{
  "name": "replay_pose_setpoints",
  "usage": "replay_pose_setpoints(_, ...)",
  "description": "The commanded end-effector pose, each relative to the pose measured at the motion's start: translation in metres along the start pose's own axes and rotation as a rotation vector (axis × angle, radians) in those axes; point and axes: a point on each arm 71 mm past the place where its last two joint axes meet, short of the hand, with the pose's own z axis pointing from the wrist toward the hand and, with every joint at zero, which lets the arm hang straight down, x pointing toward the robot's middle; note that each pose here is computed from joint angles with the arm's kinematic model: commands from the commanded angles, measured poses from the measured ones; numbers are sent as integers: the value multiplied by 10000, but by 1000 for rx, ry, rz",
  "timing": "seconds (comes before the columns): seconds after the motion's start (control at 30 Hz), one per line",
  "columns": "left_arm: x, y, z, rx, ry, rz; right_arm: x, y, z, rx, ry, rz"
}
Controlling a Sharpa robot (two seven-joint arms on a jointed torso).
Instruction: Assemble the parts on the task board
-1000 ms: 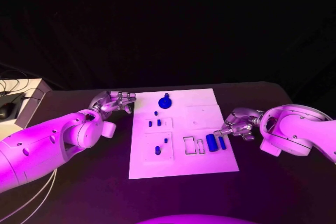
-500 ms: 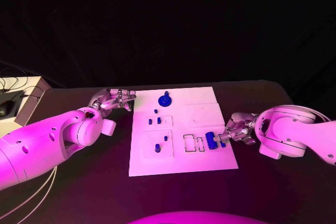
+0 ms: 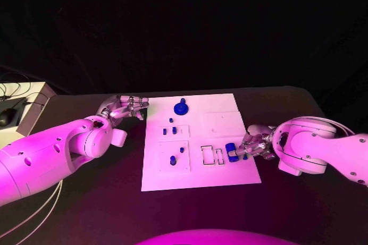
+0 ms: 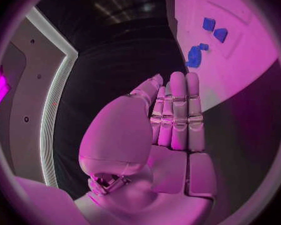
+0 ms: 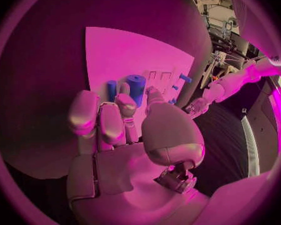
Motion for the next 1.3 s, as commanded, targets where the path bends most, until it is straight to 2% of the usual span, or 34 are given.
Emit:
replay_pose_setpoints(0.03,15,-5,-1,5,16,-10,-2,-19,36,24,-27,-29)
replay_pose_setpoints(0.73,16,5,-4,-12,20,-14,41,121,185,29,-77,-122)
replay_pose_setpoints(1.07,3,7,-12,-17,17,-13,154,163,266,26,-61,-140)
replay_pose_setpoints(1.3,-1,8,-13,-20,16,-13,172,169,279,19,-60,-138)
